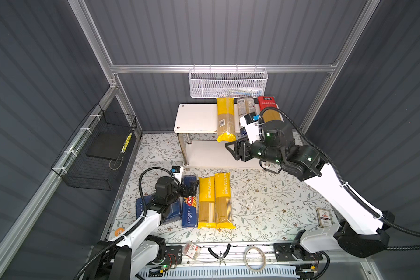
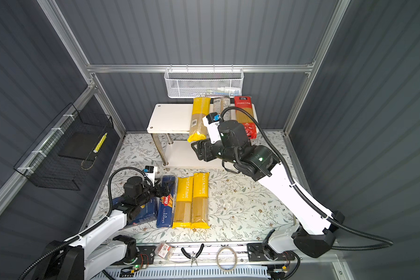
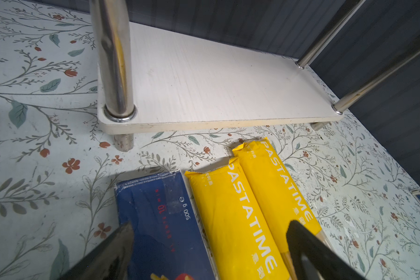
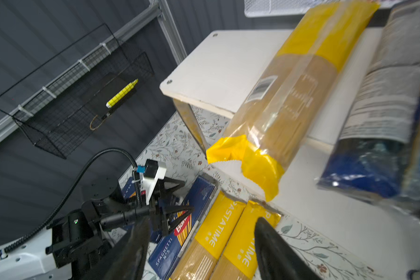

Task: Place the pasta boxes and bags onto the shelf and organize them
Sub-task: 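Lower the yellow bag onto the top shelf and open the right gripper, then withdraw the right gripper from the shelf down toward the remaining yellow bags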

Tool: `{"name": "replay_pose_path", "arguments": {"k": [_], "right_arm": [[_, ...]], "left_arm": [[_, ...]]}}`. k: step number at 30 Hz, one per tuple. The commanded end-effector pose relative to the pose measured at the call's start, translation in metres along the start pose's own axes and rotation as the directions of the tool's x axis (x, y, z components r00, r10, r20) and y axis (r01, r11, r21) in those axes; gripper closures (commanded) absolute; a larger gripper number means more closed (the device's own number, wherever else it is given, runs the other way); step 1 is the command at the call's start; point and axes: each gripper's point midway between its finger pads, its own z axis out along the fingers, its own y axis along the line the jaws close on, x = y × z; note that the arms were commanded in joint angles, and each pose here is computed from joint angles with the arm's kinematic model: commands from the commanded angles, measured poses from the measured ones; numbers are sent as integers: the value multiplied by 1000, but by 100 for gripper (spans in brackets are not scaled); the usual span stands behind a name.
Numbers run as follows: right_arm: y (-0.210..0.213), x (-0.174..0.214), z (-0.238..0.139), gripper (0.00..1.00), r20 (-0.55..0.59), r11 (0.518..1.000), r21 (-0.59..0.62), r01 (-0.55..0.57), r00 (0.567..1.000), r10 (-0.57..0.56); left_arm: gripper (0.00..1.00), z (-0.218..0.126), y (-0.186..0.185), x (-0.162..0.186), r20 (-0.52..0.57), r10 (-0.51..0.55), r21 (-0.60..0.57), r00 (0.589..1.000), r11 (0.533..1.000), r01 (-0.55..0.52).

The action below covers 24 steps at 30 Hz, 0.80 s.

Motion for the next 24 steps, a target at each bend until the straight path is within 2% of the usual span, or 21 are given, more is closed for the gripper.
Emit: {"name": "replay_pose_path", "arguments": {"k": [1,8,10,13,17,24], "right_arm": [[10,22,5,29,-78,997,-71,-19,997,14],[14,27,16,29,-64,994,-89,-64,996,58],[17,30,23,26,-69,993,-101,-63,996,56],[22,34,29,24,-88,992,-110,-54,995,45],[22,33,35,24,-80,994,-101,-43,996,35],[11,22,43,23,-24,999,-39,-2,1000,1]], "left_arm": [[1,-3,0,3,-2,3,-4,1000,1000,-3],[1,-17,-1,-8,56,29,-28,998,999,-27],[1,-27,5,-14,69,49,-83,996,996,-43],[1,-49,22,-27,94,79,-230,992,971,-56],[1,-67,28,-38,171,123,-295,978,953,-68],[1,-60,53,-33,145,148,-408,978,910,-77]]}}
